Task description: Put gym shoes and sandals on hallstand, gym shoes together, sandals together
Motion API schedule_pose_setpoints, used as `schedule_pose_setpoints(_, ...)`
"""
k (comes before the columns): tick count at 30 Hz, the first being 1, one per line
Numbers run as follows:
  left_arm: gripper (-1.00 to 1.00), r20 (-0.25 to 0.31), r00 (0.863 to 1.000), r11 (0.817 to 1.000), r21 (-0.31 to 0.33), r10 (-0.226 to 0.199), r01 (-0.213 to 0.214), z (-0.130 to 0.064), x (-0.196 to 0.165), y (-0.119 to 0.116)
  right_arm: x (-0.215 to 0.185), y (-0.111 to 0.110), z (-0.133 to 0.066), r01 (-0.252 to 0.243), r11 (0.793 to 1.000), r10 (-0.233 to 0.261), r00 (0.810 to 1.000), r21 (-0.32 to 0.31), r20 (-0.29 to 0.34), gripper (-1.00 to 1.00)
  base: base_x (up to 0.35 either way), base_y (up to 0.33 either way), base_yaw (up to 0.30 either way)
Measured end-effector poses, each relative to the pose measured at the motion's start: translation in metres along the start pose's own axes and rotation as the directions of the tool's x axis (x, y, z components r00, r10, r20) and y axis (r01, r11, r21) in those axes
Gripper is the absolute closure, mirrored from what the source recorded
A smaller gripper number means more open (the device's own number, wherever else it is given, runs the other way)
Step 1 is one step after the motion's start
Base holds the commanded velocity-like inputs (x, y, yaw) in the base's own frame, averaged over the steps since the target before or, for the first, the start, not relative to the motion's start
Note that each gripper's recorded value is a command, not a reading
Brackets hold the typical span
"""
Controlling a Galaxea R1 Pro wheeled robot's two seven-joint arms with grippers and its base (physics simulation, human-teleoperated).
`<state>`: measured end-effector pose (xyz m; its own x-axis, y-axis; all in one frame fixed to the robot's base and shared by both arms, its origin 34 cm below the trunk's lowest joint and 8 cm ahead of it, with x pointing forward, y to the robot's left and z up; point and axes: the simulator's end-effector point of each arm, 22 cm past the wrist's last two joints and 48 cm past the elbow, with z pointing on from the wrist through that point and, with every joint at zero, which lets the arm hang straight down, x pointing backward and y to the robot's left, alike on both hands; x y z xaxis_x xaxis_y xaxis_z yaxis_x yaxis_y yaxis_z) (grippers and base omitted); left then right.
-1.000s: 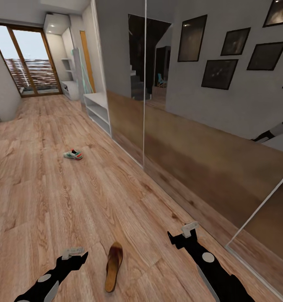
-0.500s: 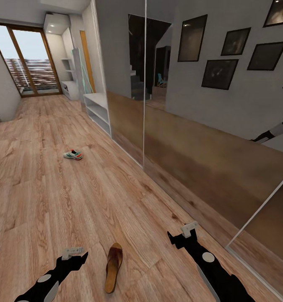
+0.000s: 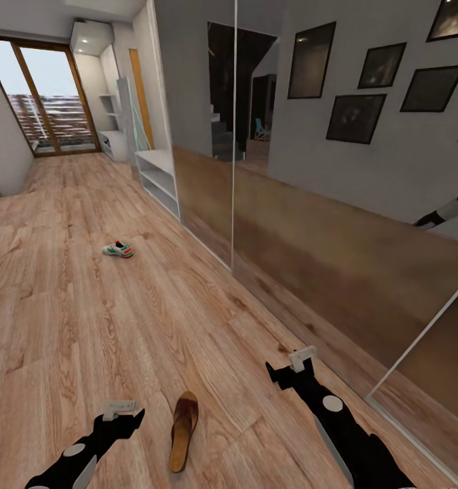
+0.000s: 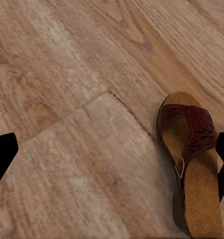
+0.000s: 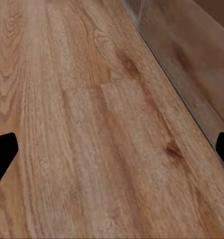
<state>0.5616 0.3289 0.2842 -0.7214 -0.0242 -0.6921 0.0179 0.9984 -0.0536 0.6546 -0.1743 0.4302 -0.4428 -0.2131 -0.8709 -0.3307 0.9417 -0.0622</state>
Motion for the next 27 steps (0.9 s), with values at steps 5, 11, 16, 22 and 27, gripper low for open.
schedule_pose_setpoints(5,-1.0,-0.004,1.0,1.0,0.013,0.026,-0.026,0.007,0.01,-0.004,-0.034,0.013,0.0,-0.007,1.0,0.007,0.999,-0.014,0.036,-1.0,0.0,0.0,0.0)
schedule_pose_setpoints(11,-1.0,-0.001,1.0,0.999,0.021,0.03,-0.03,0.016,0.019,-0.009,-0.06,0.029,-0.002,-0.024,0.999,0.025,0.998,-0.032,0.06,-1.0,0.0,0.0,0.0)
schedule_pose_setpoints(16,-1.0,0.001,1.0,0.999,0.039,0.027,-0.027,0.024,0.027,-0.022,-0.065,0.039,-0.003,-0.035,0.998,0.038,0.997,-0.043,0.065,-1.0,0.0,0.0,0.0)
schedule_pose_setpoints(22,-1.0,0.003,1.0,0.998,0.053,0.024,-0.024,0.029,0.032,-0.033,-0.062,0.045,-0.002,-0.042,0.998,0.045,0.997,-0.05,0.06,-1.0,0.0,0.0,0.0)
schedule_pose_setpoints(27,-1.0,0.005,1.0,0.998,0.055,0.024,-0.024,0.03,0.032,-0.035,-0.061,0.048,-0.002,-0.043,0.998,0.046,0.998,-0.054,0.054,-1.0,0.0,0.0,0.0)
